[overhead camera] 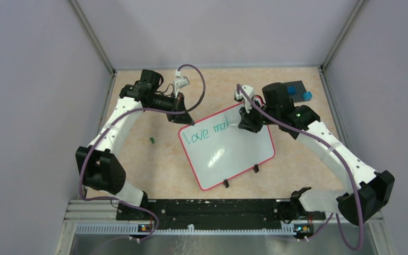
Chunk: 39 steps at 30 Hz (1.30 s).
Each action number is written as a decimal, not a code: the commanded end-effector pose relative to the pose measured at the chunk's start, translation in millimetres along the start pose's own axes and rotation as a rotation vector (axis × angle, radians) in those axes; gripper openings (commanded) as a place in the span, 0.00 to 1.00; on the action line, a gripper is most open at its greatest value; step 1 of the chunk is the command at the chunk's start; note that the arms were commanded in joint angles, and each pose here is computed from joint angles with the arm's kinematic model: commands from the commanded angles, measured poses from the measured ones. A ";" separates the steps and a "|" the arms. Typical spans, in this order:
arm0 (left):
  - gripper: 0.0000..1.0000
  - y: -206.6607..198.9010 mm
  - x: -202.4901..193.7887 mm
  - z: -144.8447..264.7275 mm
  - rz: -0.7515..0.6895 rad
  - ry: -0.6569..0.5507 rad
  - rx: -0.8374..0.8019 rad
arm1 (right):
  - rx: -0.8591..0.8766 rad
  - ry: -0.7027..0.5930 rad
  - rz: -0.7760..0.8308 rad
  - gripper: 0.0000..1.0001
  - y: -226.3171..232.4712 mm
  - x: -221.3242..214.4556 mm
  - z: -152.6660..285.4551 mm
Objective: Write a sentence on the whiteboard
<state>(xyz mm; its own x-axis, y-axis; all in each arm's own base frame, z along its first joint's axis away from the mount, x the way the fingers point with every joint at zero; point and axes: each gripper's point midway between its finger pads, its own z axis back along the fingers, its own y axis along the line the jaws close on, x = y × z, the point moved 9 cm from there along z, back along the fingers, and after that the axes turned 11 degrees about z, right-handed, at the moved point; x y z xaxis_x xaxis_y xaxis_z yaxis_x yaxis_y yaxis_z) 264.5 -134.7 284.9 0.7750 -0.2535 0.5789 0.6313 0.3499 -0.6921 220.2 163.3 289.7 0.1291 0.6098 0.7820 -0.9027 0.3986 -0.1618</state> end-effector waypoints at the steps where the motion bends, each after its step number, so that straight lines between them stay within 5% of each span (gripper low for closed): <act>1: 0.00 -5.3 -5.6 -3.6 -0.009 0.026 -0.014 | -0.024 -0.022 0.022 0.00 -1.8 6.9 2.1; 39: 0.00 -6.4 -4.7 -3.1 -0.011 0.023 -0.013 | -0.116 -0.042 0.022 0.00 -14.4 11.7 17.7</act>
<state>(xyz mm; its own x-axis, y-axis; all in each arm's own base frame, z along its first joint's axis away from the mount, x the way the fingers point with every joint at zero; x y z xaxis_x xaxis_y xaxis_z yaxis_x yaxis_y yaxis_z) 264.4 -134.7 285.0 0.7755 -0.2534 0.5783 0.6308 0.3497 -0.6927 214.9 150.6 293.1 0.1311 0.6197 0.7738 -0.8818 0.4296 -0.1947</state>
